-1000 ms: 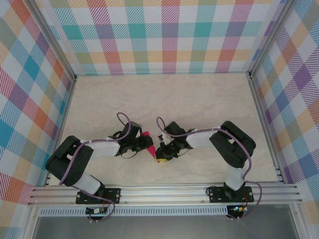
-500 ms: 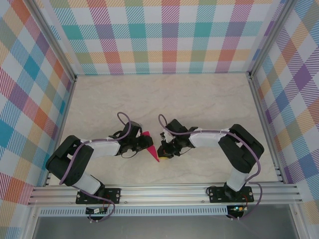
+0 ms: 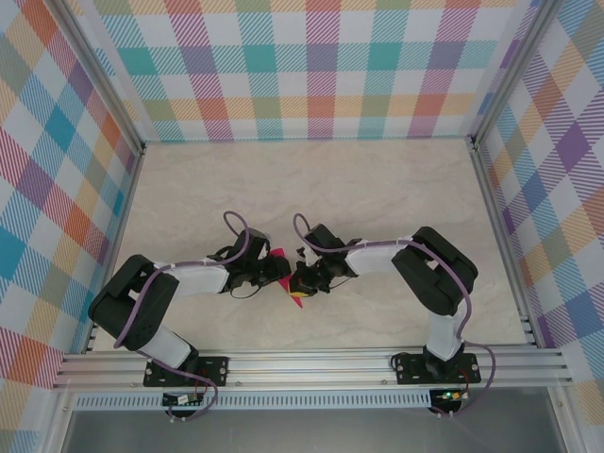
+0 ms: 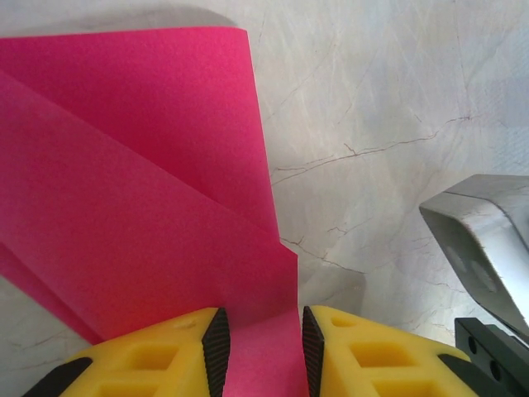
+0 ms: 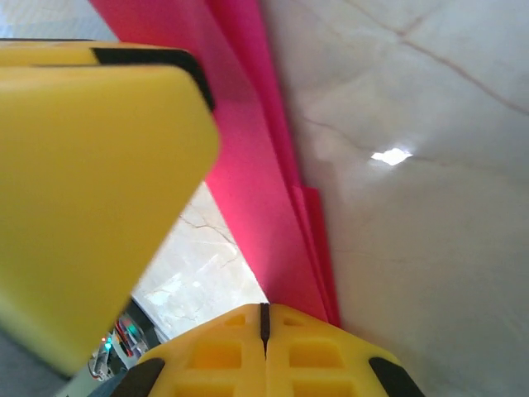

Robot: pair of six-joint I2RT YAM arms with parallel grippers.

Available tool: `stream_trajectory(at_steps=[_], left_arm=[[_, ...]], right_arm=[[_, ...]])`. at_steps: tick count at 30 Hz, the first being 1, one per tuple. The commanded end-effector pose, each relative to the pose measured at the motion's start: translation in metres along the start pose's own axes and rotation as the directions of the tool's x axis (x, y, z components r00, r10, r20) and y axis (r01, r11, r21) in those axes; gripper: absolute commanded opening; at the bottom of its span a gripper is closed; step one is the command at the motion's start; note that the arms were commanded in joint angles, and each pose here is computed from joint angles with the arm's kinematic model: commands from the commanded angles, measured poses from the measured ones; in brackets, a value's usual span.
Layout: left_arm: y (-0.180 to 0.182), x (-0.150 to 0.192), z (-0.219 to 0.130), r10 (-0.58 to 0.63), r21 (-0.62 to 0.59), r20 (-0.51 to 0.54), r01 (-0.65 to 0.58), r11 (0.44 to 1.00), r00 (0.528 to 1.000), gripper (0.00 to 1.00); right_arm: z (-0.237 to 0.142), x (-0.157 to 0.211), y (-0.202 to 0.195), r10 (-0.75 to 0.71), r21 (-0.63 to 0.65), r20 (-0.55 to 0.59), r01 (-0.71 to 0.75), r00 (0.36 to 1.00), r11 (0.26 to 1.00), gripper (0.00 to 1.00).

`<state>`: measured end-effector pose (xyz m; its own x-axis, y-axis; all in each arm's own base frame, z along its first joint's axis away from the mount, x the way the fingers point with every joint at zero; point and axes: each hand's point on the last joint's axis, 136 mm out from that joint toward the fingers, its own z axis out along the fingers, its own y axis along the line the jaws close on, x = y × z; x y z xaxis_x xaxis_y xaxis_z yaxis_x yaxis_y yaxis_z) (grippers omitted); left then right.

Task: Fold a paper plane with a square sheet of paper (pick it up from the middle)
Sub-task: Fold the wing for the fifth time at the center of the table.

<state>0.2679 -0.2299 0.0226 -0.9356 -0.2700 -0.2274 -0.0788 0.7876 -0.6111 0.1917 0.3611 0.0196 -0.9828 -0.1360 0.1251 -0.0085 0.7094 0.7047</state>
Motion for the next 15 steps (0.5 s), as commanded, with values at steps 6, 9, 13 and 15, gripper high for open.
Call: stream_trajectory(at_steps=[6, 9, 13, 15], left_arm=[[0.044, 0.024, 0.009, -0.045, -0.15, -0.078, 0.033, 0.988, 0.996, 0.33], [0.047, 0.025, 0.01, -0.05, -0.162, -0.084, 0.036, 0.986, 0.995, 0.33], [0.049, 0.026, 0.012, -0.055, -0.169, -0.089, 0.039, 0.985, 0.995, 0.33], [0.048, 0.026, 0.013, -0.057, -0.166, -0.09, 0.041, 0.985, 0.994, 0.33]], right_arm=[[-0.001, 0.043, -0.047, 0.067, 0.119, -0.105, -0.054, 0.992, 0.991, 0.01], [-0.004, 0.051, -0.046, 0.05, 0.116, -0.126, -0.035, 0.991, 0.993, 0.01], [-0.007, 0.06, -0.047, 0.037, 0.115, -0.148, -0.02, 0.988, 0.993, 0.02], [-0.009, 0.064, -0.051, 0.037, 0.131, -0.154, -0.017, 0.987, 0.991, 0.02]])
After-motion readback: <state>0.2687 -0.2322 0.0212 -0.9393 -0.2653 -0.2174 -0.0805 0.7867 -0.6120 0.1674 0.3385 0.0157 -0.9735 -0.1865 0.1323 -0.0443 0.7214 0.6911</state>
